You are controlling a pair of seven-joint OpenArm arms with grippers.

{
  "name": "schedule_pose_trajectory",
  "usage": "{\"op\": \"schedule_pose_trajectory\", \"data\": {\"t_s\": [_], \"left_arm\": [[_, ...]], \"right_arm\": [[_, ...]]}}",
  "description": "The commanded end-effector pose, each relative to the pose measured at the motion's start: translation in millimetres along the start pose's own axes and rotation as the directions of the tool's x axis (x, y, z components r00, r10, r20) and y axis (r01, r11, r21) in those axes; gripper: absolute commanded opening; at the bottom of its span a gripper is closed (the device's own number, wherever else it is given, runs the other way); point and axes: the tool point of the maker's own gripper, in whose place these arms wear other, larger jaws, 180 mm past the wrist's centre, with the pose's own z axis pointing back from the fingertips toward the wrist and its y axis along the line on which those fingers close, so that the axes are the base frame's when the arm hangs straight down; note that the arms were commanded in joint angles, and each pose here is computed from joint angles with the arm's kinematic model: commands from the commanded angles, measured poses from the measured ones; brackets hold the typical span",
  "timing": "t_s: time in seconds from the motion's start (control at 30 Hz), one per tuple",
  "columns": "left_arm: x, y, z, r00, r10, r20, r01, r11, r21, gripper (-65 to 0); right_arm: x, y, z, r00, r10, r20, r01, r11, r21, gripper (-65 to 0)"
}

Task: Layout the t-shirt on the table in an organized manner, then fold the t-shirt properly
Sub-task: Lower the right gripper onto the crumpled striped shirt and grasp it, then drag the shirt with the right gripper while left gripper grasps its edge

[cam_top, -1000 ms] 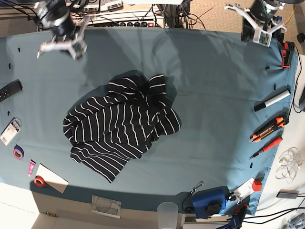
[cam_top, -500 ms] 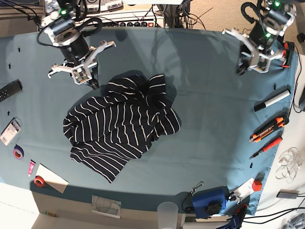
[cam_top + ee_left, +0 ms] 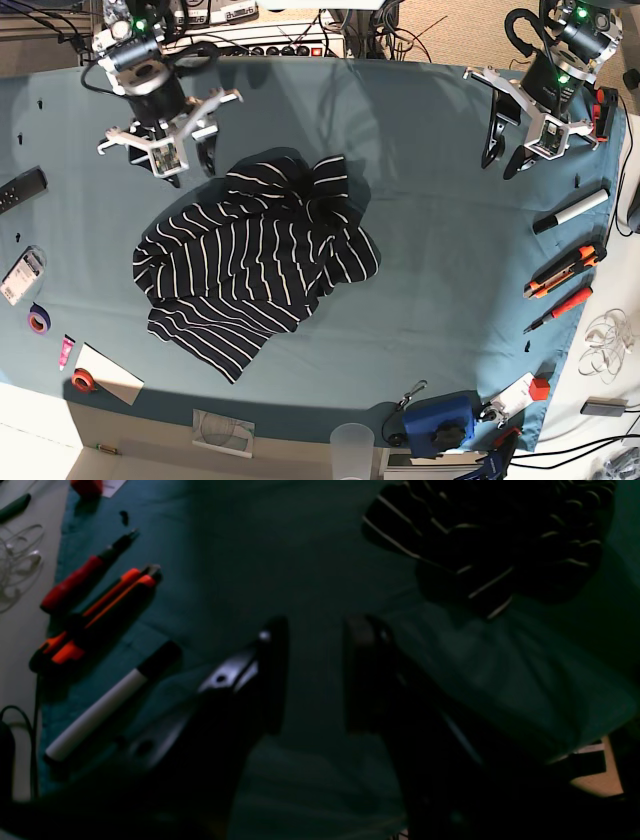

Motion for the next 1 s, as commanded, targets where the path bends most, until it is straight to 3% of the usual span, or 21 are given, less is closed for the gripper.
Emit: {"op": "schedule_pose_trajectory", "data": {"t_s": [0.0,0.2,0.3,0.5,0.67,0.87,0.97], "left_arm": [[9.5,-1.4,2.3,0.999,-0.006,0.04,0.006,1.0,-0.008,-45.6],[9.5,-1.3,2.3,0.999,-0.006,0.04,0.006,1.0,-0.008,-45.6],[9.5,-1.2,2.3,0.999,-0.005,0.04,0.006,1.0,-0.007,-45.6],[9.4,-1.3,2.4,0.999,-0.005,0.039,0.006,1.0,-0.007,-45.6],[9.4,-1.1,2.3,0.999,-0.002,0.04,0.002,1.0,-0.004,-45.6],[9.4,-1.1,2.3,0.999,-0.002,0.04,0.002,1.0,-0.005,-45.6],[9.4,-1.1,2.3,0.999,-0.002,0.04,0.002,1.0,-0.004,-45.6]], "right_arm": [[2.1,-2.3,-7.7,1.0,-0.021,0.019,0.02,1.0,0.008,-37.1],[-6.1,38.7,-51.9,0.998,-0.051,0.022,0.046,0.976,0.211,-37.1],[-2.6,63.9,-65.3,0.999,-0.037,0.019,0.03,0.964,0.264,-37.1],[12.3,82.5,-87.0,0.998,0.036,0.049,-0.043,0.987,0.157,-37.1],[20.7,83.8,-92.3,0.998,0.035,0.06,-0.039,0.997,0.071,-37.1],[-8.4,77.5,-121.0,0.999,0.031,-0.042,-0.029,0.998,0.051,-37.1],[-10.9,72.6,-132.0,0.998,0.035,-0.048,-0.033,0.999,0.039,-37.1]]}}
